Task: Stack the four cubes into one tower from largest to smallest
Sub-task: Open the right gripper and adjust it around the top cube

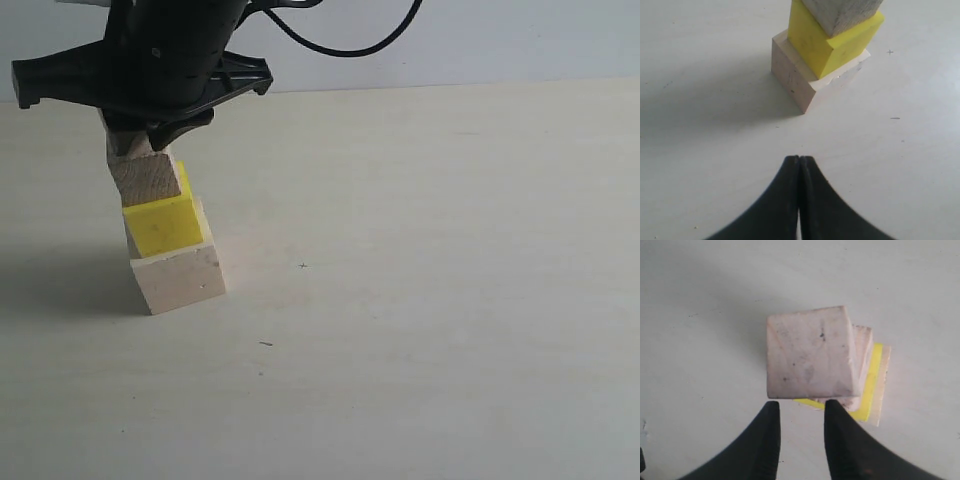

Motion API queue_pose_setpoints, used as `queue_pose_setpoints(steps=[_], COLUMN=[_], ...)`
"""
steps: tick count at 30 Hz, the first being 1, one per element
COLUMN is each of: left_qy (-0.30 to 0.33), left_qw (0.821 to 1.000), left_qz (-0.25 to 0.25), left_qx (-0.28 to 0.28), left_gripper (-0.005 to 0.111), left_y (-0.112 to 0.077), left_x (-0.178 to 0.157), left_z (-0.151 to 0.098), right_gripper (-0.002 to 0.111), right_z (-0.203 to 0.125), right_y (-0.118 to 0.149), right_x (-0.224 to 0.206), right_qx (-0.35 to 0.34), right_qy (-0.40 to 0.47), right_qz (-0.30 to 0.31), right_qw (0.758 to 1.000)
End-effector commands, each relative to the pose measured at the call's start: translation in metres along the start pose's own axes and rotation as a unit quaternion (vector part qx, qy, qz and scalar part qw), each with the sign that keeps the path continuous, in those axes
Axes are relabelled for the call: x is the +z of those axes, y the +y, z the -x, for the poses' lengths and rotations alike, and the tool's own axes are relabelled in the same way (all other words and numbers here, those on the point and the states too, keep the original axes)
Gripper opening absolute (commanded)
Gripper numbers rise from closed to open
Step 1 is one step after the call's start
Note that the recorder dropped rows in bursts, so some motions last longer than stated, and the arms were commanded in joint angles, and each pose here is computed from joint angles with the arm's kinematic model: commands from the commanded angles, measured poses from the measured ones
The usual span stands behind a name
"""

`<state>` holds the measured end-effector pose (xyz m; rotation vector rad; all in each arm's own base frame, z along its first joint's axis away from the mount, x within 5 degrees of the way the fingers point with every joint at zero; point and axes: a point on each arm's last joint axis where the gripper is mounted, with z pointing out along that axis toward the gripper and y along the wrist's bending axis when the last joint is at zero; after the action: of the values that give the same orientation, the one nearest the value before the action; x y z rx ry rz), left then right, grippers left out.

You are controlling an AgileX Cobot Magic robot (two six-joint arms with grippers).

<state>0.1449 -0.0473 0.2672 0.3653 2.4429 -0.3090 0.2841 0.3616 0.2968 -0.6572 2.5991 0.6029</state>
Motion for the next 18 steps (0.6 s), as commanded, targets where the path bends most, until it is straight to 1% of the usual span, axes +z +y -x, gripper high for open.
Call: queue_pose_setpoints(steps=[1, 5, 12, 18], left_qy=[-0.001, -0.001, -0.001, -0.001], left_qw=[1.000, 1.000, 1.000, 1.000], left_qz=[-0.002, -0.002, -0.002, -0.002], left_qx=[-0.001, -0.001, -0.001, -0.001], left_gripper=[0.000, 0.000, 0.000, 0.000], left_y=[-0.0009, -0.0009, -0.0009, -0.0009], left_x=[0.0008, 0.0008, 0.0008, 0.0008], left_z=[-0.0005, -0.0005, -0.0005, -0.0005], right_gripper=[0.031, 0.031, 0.031, 0.031], right_z=[0.0014, 0.0009, 0.0000, 0.0015], right_y=[0.0028, 0.0029, 0.0068, 0.0071], right_x=[-0.0005, -0.0005, -0.0007, -0.0007], right_qx=[0.004, 0.005, 0.004, 0.003], right_qy=[-0.008, -0.005, 0.000, -0.008], right_qz=[0.012, 0.013, 0.034, 0.035], right_qw=[1.000, 1.000, 0.999, 0.999])
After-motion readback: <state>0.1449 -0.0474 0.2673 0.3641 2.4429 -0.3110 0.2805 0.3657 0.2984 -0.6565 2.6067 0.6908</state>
